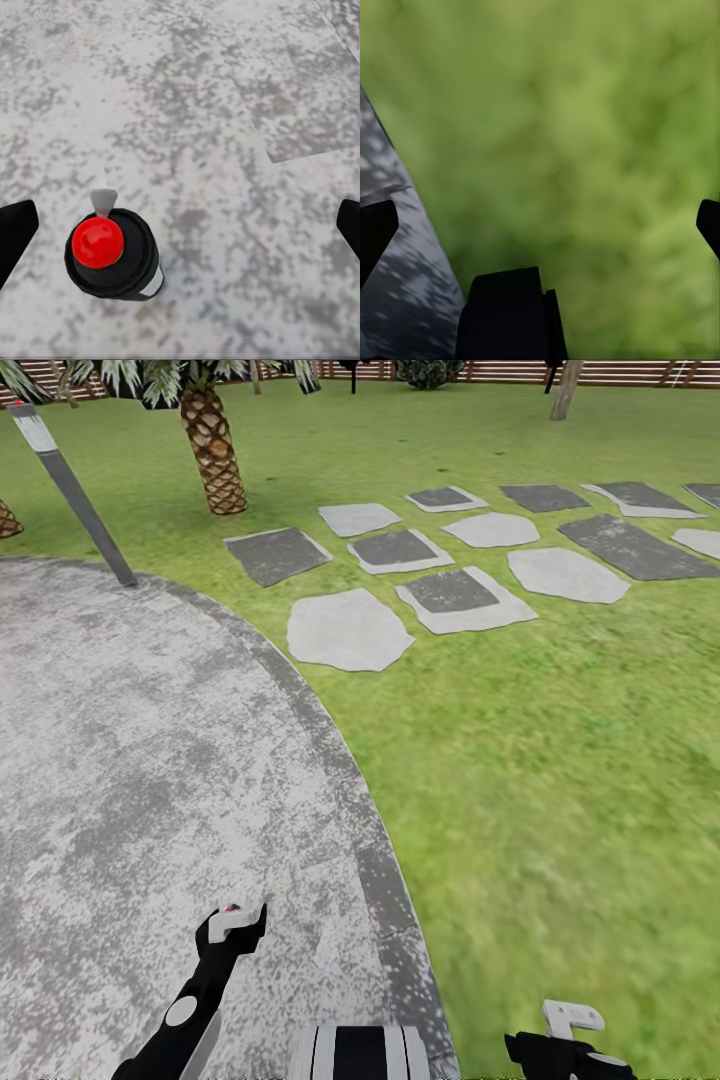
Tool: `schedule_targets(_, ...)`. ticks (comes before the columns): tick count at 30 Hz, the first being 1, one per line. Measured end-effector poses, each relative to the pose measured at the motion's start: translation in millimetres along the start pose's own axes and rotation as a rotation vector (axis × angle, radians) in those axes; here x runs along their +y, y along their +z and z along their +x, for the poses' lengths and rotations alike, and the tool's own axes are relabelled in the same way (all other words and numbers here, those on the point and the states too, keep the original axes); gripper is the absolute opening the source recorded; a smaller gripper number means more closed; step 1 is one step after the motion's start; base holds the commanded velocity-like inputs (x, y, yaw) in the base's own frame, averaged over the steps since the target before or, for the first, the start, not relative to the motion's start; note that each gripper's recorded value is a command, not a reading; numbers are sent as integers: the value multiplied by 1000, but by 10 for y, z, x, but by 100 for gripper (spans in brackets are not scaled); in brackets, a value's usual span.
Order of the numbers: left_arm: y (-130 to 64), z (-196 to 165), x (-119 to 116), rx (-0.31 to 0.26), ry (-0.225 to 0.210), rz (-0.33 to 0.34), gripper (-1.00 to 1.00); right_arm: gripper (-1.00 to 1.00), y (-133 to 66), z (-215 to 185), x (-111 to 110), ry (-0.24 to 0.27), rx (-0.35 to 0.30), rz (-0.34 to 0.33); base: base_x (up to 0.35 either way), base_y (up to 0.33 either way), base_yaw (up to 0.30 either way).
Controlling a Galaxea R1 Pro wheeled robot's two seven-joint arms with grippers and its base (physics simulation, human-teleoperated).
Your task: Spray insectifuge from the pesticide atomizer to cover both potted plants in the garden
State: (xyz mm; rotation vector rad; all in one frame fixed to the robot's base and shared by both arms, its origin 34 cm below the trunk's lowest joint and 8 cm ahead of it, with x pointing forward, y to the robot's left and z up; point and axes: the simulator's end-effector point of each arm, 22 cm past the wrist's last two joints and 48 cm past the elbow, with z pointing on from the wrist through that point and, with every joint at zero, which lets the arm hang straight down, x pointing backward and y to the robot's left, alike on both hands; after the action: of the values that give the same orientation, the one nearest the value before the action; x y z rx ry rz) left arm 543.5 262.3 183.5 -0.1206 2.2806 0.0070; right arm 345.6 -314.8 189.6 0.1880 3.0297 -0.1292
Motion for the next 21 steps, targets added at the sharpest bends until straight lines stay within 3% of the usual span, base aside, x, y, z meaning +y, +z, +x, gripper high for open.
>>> schedule_targets(12,0,0,1,0,0,-1,100,100,0,0,2,0,0,0,0,3,0)
schedule_targets(21,0,0,2,0,0,-1,100,100,0,-1,3,-1,0,0,0,113,0)
